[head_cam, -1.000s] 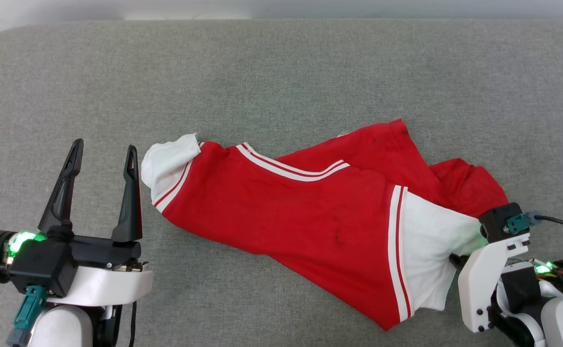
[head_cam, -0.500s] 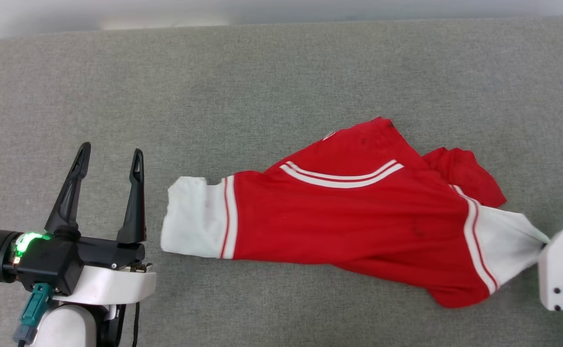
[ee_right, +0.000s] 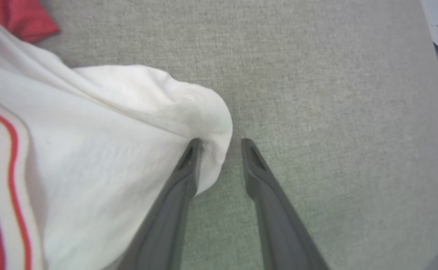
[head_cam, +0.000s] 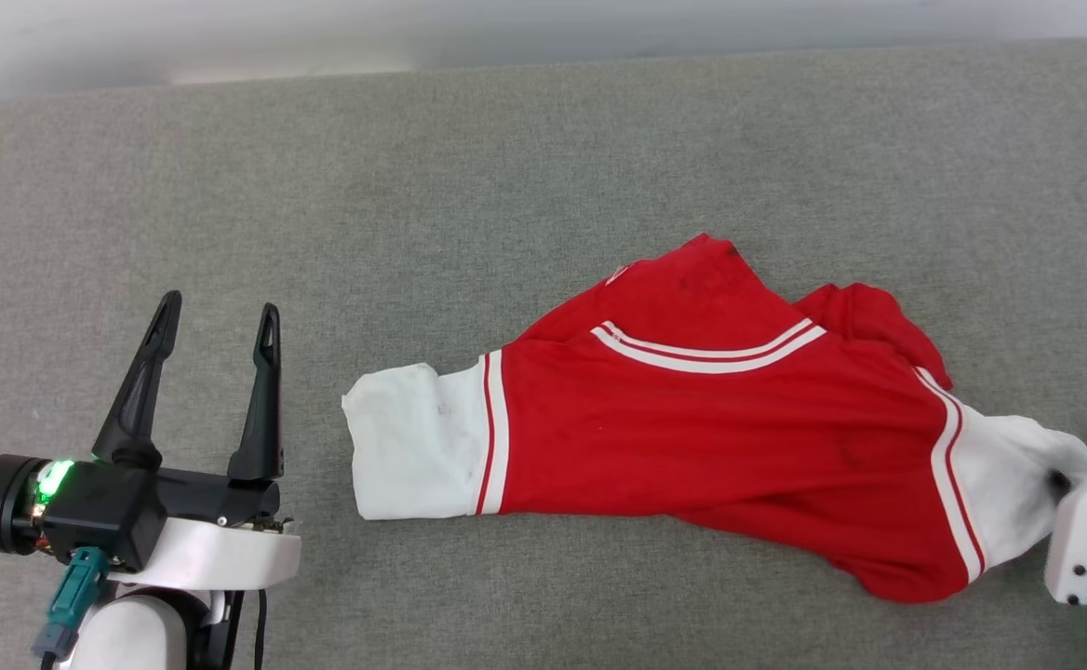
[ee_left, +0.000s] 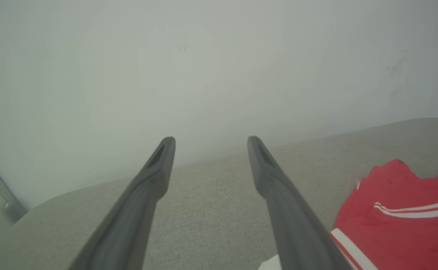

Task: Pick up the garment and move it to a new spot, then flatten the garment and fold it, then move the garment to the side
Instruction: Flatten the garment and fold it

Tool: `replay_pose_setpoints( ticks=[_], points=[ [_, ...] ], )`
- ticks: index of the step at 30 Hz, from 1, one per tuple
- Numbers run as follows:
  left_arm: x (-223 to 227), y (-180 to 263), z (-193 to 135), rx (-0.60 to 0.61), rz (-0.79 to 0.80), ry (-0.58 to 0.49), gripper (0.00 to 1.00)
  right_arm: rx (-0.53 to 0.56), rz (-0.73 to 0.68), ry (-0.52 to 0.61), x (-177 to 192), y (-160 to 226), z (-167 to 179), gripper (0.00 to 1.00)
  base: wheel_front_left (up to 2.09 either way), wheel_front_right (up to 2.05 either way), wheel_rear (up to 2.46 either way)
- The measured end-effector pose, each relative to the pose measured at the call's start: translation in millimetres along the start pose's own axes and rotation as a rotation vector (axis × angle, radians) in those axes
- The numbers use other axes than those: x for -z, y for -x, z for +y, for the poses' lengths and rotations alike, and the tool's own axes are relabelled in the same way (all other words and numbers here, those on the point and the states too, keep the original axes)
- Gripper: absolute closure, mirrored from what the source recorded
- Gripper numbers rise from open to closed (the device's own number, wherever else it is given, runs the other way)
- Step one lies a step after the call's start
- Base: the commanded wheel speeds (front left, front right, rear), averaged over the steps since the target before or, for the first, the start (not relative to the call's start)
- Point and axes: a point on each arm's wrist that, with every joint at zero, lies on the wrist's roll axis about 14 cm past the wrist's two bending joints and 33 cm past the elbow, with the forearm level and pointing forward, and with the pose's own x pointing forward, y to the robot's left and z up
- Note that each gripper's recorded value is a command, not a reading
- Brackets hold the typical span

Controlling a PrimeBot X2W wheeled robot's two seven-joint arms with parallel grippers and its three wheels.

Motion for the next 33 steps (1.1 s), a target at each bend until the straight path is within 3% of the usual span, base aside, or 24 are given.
replay_pose_setpoints(
  ticks=[10,17,21,26,29,33],
  points=[
    [-7,1,-5,0.003,-0.02,0.069,0.0,-0.053,-0.56,-0.104,-98,48,11,0.0,0.0,0.0,0.0],
    [35,14,-22,0.092,0.139,0.108,0.0,-0.064,-0.874,-0.189,-130,89,15,0.0,0.0,0.0,0.0],
    [57,17,-34,0.209,0.295,0.06,0.0,-0.055,-0.965,-0.201,-138,102,14,0.0,0.0,0.0,0.0],
    [81,21,-43,0.294,0.534,0.062,0.0,-0.038,-0.954,-0.196,-133,100,14,0.0,0.0,0.0,0.0],
    [99,24,-45,0.322,0.7,0.076,0.0,-0.025,-0.951,-0.197,-132,96,13,0.0,0.0,0.0,0.0],
    [115,25,-43,0.333,0.795,0.067,0.0,-0.024,-0.936,-0.198,-128,90,15,0.0,0.0,0.0,0.0]
  ],
)
